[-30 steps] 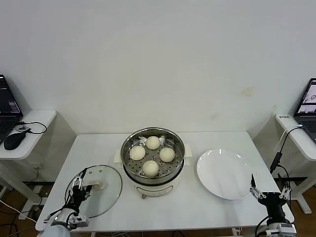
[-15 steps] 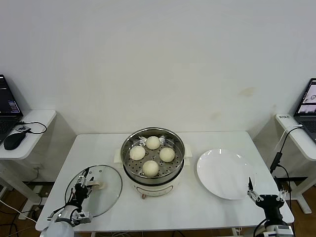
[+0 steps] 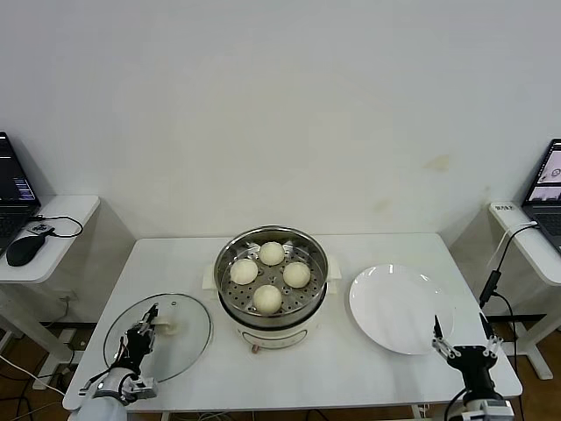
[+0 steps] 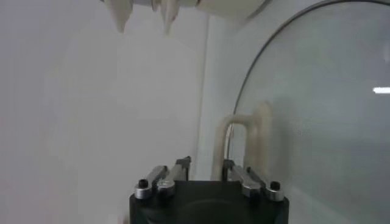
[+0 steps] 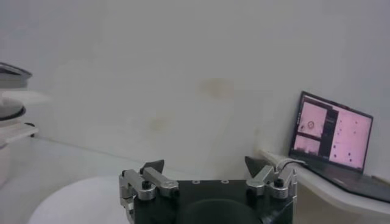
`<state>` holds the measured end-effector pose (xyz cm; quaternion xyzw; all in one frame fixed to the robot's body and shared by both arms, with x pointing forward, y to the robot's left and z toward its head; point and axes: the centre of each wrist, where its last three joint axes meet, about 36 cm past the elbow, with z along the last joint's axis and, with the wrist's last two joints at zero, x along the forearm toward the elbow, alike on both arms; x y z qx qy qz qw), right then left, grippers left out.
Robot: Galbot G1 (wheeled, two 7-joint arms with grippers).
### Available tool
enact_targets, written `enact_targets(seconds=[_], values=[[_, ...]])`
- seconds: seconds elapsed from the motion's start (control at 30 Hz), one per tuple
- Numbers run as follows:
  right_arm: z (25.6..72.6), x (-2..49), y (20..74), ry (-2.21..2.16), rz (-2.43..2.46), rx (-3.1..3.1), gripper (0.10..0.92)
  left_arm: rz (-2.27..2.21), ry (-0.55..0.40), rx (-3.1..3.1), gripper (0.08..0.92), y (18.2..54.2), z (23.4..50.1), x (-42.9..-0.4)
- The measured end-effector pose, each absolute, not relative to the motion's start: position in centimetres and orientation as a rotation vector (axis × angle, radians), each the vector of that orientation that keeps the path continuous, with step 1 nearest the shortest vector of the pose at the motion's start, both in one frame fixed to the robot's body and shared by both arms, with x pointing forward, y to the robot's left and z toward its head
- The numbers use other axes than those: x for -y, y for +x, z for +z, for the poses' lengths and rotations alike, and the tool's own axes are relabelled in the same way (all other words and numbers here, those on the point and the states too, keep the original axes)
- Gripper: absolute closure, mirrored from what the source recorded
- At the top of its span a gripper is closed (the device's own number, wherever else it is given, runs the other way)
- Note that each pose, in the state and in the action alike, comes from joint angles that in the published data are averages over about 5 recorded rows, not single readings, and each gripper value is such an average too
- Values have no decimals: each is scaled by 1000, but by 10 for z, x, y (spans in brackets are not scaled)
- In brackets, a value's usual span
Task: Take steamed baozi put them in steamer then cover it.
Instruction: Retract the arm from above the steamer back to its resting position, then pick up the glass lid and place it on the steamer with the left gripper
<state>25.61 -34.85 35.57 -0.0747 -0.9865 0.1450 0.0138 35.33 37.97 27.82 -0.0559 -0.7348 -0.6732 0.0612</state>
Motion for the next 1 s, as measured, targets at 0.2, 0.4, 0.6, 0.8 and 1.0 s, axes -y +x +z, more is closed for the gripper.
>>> enact_targets(seconds=[0.2,0.4,0.6,0.8,1.0], values=[[357,348,257,-219,455,3075,200,-2078,-109,2221,853,350,300,-384],[357,345,256,-206,459,3074,200,-2140,-24,2194,853,350,339,-393],[356,340,256,-189,461,3074,199,-2205,67,2155,853,358,388,-400],[353,334,254,-172,470,3073,200,-2240,103,2137,853,366,428,-393],[348,326,253,-161,498,3071,200,-2216,83,2201,853,375,454,-369]])
